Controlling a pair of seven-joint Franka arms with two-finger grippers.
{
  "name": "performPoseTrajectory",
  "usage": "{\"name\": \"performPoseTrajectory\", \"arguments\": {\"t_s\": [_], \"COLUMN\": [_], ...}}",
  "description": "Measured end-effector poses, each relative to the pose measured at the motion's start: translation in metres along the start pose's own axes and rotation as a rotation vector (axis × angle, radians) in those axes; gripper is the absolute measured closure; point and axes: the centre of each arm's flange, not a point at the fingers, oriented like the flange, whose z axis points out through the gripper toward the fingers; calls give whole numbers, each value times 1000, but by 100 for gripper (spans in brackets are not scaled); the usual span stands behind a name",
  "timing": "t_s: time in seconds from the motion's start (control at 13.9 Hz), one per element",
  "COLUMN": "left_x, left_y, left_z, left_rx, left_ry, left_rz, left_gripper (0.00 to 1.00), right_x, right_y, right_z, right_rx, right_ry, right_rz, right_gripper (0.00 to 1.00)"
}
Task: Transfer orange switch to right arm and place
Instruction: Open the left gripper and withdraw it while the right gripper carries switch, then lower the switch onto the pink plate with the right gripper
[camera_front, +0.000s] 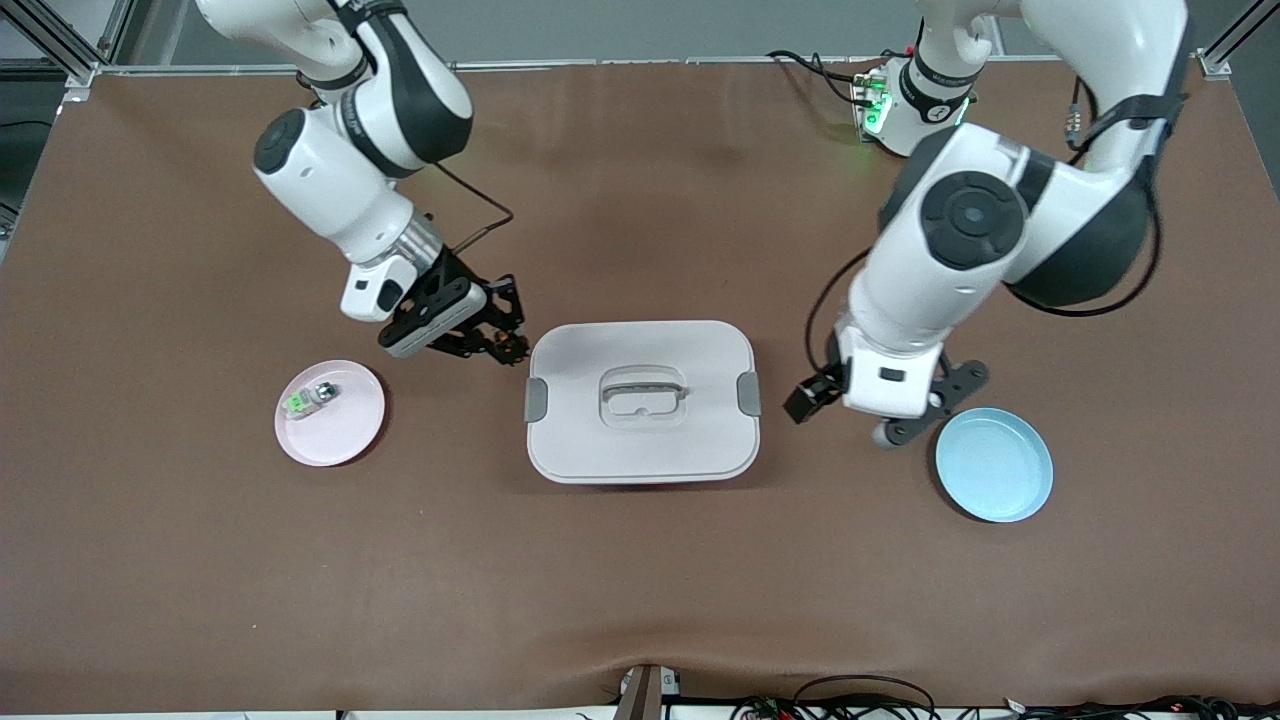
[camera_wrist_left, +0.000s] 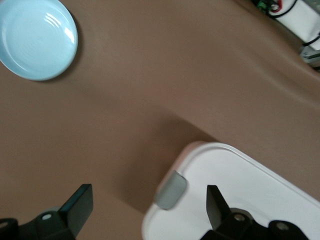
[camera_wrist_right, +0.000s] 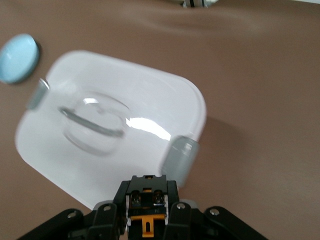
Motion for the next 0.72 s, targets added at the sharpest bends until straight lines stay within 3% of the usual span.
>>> {"name": "performPoseTrajectory", "arguments": {"t_s": [0.14, 0.29, 0.51, 0.72], "left_x": [31, 64, 98, 105], "left_y": [-34, -72, -130, -158], "left_z": [-13, -35, -59, -85], "left_rx": [34, 37, 83, 95], "left_ry": [5, 25, 9, 18], "left_rz": [91, 189, 272, 317], "left_gripper": [0, 0, 0, 0], "right_x": [-9, -17, -31, -49], "right_y": [41, 80, 128, 160], "right_z": [-19, -46, -83, -95], "right_rx": [-66, -90, -88, -69], "right_ry": [-119, -208, -274, -372], "right_rz": [-125, -224, -385, -590], "right_gripper": [67, 67, 67, 67]}}
